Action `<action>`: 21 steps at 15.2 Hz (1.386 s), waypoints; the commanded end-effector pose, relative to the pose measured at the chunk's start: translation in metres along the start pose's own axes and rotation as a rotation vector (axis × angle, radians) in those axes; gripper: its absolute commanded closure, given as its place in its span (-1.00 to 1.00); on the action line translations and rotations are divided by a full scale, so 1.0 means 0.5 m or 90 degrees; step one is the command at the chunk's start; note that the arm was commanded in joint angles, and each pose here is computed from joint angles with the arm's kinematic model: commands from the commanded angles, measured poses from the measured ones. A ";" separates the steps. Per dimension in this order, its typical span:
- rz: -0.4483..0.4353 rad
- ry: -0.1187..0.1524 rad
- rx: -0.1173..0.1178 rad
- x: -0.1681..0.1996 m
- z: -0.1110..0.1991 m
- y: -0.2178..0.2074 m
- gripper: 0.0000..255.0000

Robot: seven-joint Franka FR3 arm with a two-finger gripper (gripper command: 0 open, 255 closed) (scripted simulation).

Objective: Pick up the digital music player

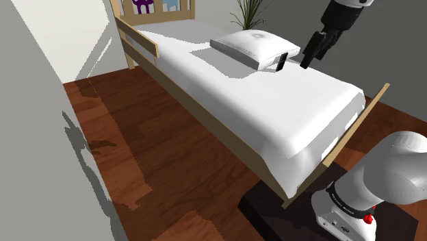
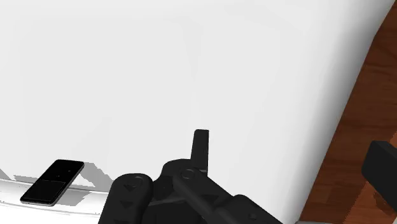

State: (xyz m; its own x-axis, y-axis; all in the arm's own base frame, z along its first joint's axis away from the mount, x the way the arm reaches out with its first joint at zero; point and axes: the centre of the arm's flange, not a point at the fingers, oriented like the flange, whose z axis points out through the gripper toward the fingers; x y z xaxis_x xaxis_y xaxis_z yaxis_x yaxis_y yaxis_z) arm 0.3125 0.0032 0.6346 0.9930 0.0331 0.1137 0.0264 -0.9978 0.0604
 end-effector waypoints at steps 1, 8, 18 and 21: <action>0.000 0.000 0.000 0.000 0.000 0.000 -1.00; 0.037 -0.015 0.004 0.124 0.065 0.130 -1.00; 0.090 -0.037 0.009 0.285 0.163 0.327 -1.00; 0.106 -0.043 0.010 0.329 0.194 0.388 -1.00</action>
State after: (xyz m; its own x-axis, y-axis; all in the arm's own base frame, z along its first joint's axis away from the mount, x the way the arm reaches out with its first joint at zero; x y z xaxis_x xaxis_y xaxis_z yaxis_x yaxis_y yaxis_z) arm 0.4850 -0.1785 0.5718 0.9902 -0.1277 0.0565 -0.1296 -0.9911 0.0309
